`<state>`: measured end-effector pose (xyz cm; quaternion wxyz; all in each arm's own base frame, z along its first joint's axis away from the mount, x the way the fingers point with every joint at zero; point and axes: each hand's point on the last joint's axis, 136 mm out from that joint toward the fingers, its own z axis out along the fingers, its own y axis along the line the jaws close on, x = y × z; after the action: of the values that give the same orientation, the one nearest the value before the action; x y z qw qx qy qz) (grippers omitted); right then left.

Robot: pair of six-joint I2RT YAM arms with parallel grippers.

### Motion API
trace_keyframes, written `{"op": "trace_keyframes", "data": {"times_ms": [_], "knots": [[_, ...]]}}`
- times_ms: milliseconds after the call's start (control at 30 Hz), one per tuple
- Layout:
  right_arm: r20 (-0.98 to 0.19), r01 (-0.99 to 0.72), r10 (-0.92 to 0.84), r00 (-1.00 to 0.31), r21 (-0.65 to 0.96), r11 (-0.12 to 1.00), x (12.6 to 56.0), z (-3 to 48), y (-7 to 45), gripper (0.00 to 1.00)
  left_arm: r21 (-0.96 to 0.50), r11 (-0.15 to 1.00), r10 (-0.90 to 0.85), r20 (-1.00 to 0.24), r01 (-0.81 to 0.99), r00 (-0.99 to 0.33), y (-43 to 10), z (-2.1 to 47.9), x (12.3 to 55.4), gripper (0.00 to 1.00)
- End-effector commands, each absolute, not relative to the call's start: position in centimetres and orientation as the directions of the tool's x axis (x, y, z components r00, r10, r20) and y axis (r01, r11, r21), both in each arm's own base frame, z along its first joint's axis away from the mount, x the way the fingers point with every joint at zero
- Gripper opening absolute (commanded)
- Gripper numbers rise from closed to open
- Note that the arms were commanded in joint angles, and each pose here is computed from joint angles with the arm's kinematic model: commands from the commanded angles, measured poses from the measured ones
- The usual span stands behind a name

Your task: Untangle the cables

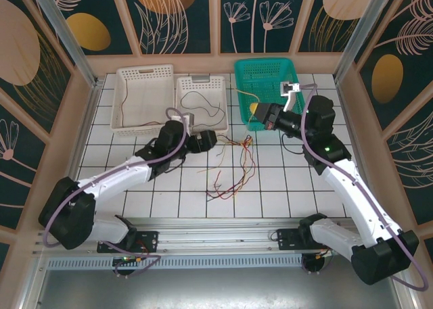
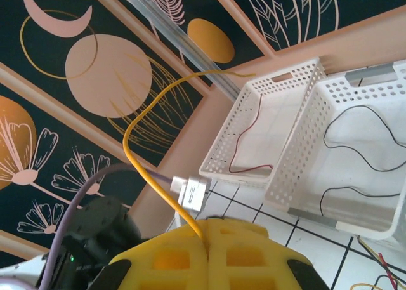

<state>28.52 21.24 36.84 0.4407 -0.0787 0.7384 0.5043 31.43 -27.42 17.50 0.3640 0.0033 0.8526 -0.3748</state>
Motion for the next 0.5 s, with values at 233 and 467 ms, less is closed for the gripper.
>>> {"op": "trace_keyframes", "data": {"times_ms": [233,467], "knots": [[-0.746,-0.606,0.346,-0.569,0.665,0.437,28.8,39.0,22.2,0.00,-0.708,0.376,-0.133,-0.680,0.598,-0.721,-33.7,20.7,23.4,0.91],[-0.744,-0.603,0.353,-0.568,0.668,0.437,29.1,39.3,22.4,0.00,-0.672,0.363,-0.016,-0.697,0.645,-0.717,-37.4,18.7,21.0,0.91]]}}
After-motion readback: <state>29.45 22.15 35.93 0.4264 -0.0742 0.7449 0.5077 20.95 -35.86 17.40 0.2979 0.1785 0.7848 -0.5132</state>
